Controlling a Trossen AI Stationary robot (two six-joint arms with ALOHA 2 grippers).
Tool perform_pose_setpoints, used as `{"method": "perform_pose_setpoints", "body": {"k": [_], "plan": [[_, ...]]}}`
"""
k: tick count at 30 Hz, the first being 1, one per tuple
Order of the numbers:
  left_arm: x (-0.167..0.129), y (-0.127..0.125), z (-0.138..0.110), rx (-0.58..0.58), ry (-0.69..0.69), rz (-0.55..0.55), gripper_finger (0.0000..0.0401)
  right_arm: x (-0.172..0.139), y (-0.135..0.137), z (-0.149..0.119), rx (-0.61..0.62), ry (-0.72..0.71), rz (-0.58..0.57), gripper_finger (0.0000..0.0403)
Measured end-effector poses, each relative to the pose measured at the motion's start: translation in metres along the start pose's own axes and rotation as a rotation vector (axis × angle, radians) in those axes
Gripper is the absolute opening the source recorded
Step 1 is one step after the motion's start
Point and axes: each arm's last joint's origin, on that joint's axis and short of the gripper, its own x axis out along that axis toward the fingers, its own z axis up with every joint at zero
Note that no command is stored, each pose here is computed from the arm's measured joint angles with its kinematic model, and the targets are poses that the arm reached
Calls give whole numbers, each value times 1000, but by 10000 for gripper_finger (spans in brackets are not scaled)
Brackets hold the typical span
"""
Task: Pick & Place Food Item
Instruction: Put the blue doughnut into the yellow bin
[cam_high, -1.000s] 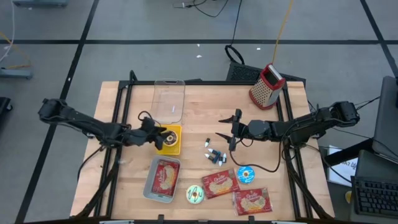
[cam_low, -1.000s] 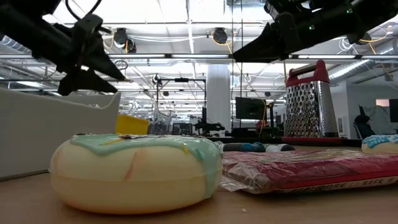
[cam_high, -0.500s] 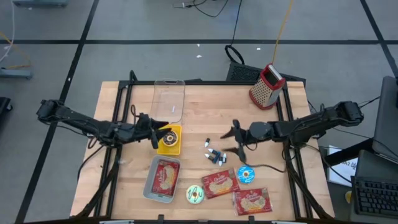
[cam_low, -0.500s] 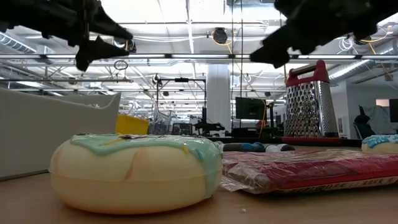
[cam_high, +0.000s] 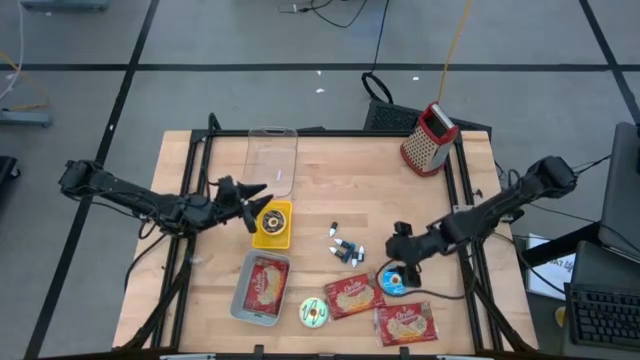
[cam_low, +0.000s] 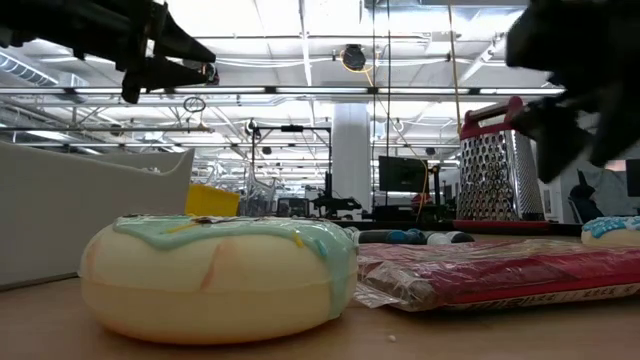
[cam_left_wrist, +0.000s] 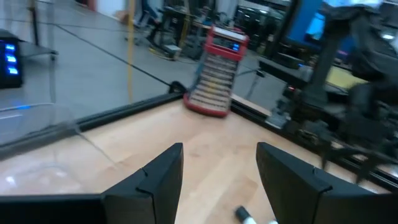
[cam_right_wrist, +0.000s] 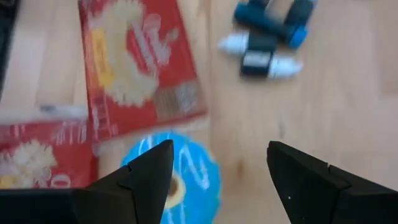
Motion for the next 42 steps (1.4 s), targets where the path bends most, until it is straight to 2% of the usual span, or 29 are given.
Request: {"method": "perform_pose_setpoints", "body": {"k": [4,16,19,28,32,42], "plan": [[0,1,0,0,-10,25,204,10,4,-11,-3,102,-33,247],[0,1,0,-14,-10,25,198,28,10,-17,-21,151,-41,247],[0,1,0,-16,-11,25,195,35,11,-19,-19,193,-12,247],[0,1,0,-20,-11,26,201,45,7,-20,-6,219,-39,243],[0,1,0,-18,-11,26,194,41,5,-17,4,205,-34,216],[0,1,0,-14,-11,26,199,23,-8,-4,59,114,-27,104]]}}
